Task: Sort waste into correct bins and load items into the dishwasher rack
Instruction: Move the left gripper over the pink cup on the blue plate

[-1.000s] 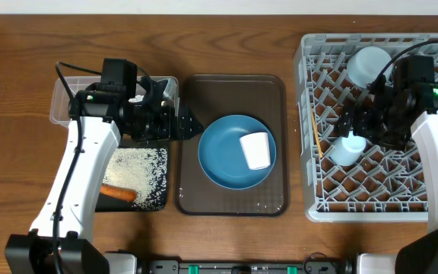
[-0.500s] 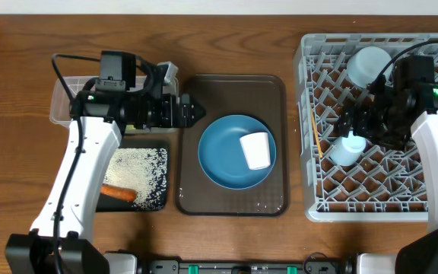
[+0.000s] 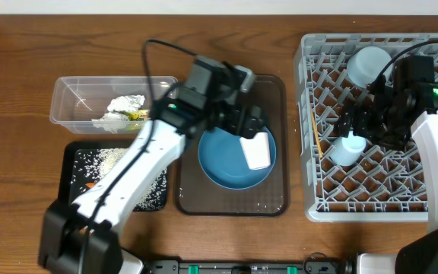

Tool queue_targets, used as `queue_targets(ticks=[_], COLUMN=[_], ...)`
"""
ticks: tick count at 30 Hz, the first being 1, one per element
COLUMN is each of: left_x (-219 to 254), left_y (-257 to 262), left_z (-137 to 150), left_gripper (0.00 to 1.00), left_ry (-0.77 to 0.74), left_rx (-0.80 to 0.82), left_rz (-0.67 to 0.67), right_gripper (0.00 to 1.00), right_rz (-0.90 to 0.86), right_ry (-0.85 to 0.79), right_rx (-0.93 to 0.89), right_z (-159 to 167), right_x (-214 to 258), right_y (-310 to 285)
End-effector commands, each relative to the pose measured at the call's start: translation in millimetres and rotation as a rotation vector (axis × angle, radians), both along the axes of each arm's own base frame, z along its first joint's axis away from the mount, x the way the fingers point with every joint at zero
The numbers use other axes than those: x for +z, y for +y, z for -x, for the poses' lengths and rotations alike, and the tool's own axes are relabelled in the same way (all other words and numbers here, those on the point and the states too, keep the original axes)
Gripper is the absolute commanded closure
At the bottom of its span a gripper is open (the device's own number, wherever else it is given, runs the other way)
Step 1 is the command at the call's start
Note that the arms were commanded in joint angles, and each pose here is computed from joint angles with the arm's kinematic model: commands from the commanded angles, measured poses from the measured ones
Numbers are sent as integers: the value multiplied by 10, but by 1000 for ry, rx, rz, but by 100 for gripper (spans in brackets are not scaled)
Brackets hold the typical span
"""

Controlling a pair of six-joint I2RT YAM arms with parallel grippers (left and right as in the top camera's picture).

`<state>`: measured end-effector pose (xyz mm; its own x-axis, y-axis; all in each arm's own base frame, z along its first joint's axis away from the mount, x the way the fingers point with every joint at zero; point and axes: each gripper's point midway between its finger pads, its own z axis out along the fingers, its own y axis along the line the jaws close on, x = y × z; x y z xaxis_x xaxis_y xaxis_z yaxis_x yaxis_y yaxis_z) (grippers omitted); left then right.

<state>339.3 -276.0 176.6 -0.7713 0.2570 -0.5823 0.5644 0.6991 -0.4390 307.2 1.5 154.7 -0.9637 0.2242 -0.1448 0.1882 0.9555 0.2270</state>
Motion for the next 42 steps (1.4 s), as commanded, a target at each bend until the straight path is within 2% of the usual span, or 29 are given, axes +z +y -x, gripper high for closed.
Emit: queue_targets(ticks=[1, 12, 17, 24, 33, 42], left_x=[-239, -911, -1018, -1120, -955, -999], left_y=[-106, -227, -195, -73, -284, -193], left_z=[-13, -13, 78, 273, 613, 770], left_gripper=[0, 1, 8, 10, 11, 14], left_ry=[7, 48, 103, 198, 340, 373], left_rx=[-2, -111, -121, -127, -245, -299], left_rz=[-55, -152, -172, -224, -54, -91], right_gripper=[1, 1, 1, 1, 1, 1], right_rz=[-8, -8, -8, -8, -8, -8], right_ry=[-18, -18, -19, -18, -18, -18], right_rx=[-3, -3, -3, -3, -3, -3], right_z=[-38, -38, -39, -38, -38, -38], right_x=[52, 52, 52, 52, 52, 52], right_y=[-27, -27, -27, -27, -27, -27])
